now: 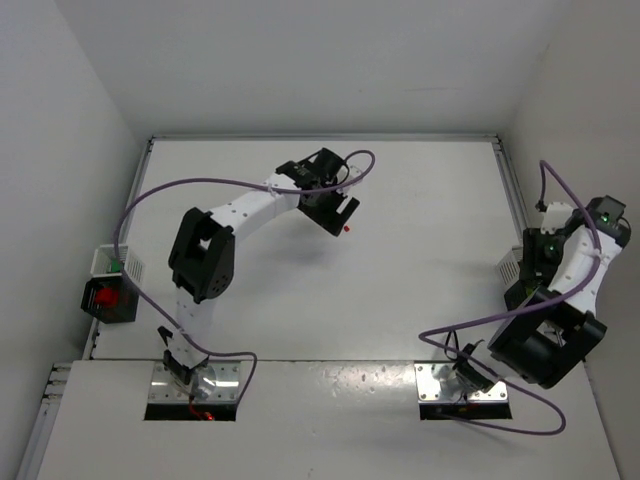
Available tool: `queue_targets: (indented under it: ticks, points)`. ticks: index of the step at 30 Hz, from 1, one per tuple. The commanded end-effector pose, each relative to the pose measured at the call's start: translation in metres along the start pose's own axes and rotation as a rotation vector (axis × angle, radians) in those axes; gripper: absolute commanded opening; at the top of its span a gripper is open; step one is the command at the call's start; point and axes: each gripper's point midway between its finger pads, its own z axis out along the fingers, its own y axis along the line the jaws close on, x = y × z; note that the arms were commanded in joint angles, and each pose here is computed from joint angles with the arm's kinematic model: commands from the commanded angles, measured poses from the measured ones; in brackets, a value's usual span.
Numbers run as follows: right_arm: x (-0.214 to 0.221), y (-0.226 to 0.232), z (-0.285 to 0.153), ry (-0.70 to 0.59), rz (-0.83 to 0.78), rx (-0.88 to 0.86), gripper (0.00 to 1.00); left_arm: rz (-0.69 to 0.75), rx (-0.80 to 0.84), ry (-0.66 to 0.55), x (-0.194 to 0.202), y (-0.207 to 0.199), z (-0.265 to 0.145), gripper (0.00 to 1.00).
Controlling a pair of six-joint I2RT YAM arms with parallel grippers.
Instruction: Sort the legos into containers by color
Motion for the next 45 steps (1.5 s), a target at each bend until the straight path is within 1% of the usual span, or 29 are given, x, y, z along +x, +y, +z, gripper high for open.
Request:
queue_targets:
  ticks: [1, 2, 3, 6, 7, 10, 11, 13, 15, 21, 22, 23, 25, 31, 33, 38, 39, 41, 43, 45]
  points:
    - [-0.023, 0.026, -0.002, -0.055, 0.004, -0.099, 0.51, -0.010, 0.015, -0.011, -0.017, 0.002, 0.015, 0.84]
    - [-0.029, 0.033, -0.001, -0.068, 0.003, -0.115, 0.51, -0.001, 0.023, 0.009, -0.014, -0.004, 0.027, 0.81]
    - [-0.030, 0.037, -0.001, -0.067, 0.006, -0.120, 0.51, 0.000, 0.013, -0.004, -0.019, -0.002, 0.025, 0.81]
    - [-0.037, 0.046, 0.001, -0.084, -0.007, -0.125, 0.50, 0.047, 0.000, 0.003, -0.024, -0.011, 0.042, 0.78]
    - [-0.037, 0.046, 0.001, -0.083, 0.006, -0.125, 0.50, 0.061, -0.011, 0.005, -0.027, -0.008, 0.050, 0.78]
    - [-0.039, 0.052, 0.002, -0.077, -0.007, -0.126, 0.50, 0.095, -0.037, -0.002, -0.034, -0.006, 0.058, 0.78]
    - [-0.042, 0.053, 0.002, -0.085, -0.017, -0.126, 0.50, 0.103, -0.045, 0.016, -0.030, -0.008, 0.064, 0.78]
    - [-0.042, 0.055, 0.005, -0.079, -0.019, -0.123, 0.50, 0.112, -0.055, 0.002, -0.036, -0.006, 0.063, 0.78]
    - [-0.043, 0.058, 0.005, -0.079, -0.020, -0.127, 0.50, 0.120, -0.050, 0.022, -0.031, -0.010, 0.076, 0.78]
    - [-0.044, 0.063, 0.006, -0.078, -0.028, -0.135, 0.50, 0.152, -0.003, 0.044, -0.025, -0.016, 0.092, 0.78]
    - [-0.044, 0.063, 0.006, -0.078, -0.028, -0.135, 0.50, 0.162, 0.012, 0.025, -0.030, -0.019, 0.091, 0.78]
    - [-0.044, 0.063, 0.006, -0.078, -0.028, -0.135, 0.50, 0.174, 0.033, 0.032, -0.027, -0.021, 0.095, 0.78]
    - [-0.044, 0.063, 0.006, -0.078, -0.028, -0.135, 0.50, 0.175, 0.032, 0.012, -0.034, -0.022, 0.094, 0.78]
    - [-0.044, 0.064, 0.006, -0.073, -0.037, -0.130, 0.50, 0.208, 0.068, 0.031, -0.027, -0.025, 0.108, 0.77]
    - [-0.044, 0.064, 0.006, -0.073, -0.037, -0.130, 0.50, 0.217, 0.102, 0.027, -0.027, -0.031, 0.108, 0.73]
    - [-0.042, 0.065, 0.008, -0.065, -0.035, -0.134, 0.50, 0.214, 0.114, 0.046, -0.020, -0.032, 0.123, 0.62]
    - [-0.042, 0.065, 0.008, -0.065, -0.035, -0.134, 0.50, 0.216, 0.113, 0.034, -0.024, -0.032, 0.121, 0.62]
    - [-0.042, 0.065, 0.008, -0.065, -0.026, -0.134, 0.50, 0.213, 0.124, 0.052, -0.017, -0.034, 0.129, 0.59]
    - [-0.042, 0.065, 0.008, -0.065, -0.026, -0.134, 0.50, 0.206, 0.119, 0.043, -0.021, -0.028, 0.130, 0.58]
    - [-0.042, 0.065, 0.008, -0.065, -0.026, -0.134, 0.50, 0.205, 0.120, 0.053, -0.017, -0.028, 0.134, 0.56]
